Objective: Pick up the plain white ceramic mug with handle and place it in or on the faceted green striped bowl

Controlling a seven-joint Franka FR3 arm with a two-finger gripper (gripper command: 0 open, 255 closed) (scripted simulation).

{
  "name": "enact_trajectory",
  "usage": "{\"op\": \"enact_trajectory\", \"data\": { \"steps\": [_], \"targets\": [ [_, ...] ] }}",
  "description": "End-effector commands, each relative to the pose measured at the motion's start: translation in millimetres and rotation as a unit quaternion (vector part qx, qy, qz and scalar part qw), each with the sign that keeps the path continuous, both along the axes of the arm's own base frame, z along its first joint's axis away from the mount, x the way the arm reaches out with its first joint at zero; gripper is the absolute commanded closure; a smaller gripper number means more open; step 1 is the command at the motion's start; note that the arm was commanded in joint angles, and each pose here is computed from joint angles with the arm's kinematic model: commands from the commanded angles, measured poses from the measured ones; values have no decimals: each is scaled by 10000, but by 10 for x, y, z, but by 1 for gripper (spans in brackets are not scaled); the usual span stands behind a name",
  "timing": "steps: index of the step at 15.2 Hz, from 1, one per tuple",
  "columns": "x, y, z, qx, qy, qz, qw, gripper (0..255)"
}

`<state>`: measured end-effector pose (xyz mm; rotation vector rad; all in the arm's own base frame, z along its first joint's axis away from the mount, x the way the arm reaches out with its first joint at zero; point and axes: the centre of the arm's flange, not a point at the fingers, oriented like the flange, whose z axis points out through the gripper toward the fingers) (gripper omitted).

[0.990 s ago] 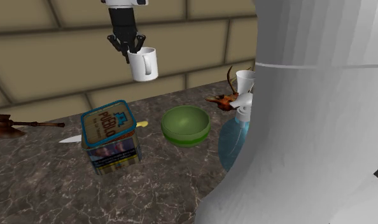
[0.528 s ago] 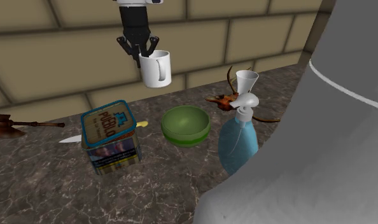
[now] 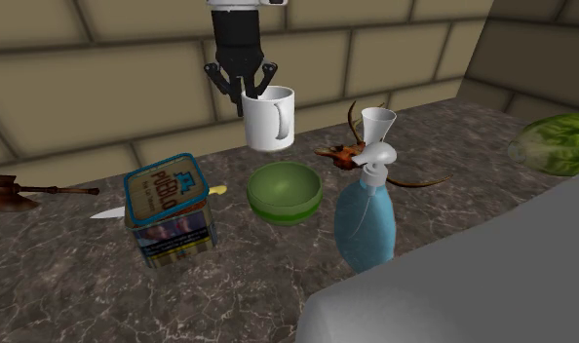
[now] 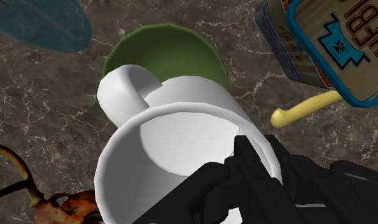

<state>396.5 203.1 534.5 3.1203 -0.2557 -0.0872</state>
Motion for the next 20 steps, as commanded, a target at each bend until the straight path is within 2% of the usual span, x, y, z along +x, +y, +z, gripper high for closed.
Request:
{"op": "enact_trajectory", "data": {
  "steps": [1,3,20],
  "targets": [
    [-240,-177,48,6,1,2,10000,255],
    [-426,-332,67,6,1,2,10000,255],
    [-426,-332,-859,6,1,2,10000,255]
  ]
}}
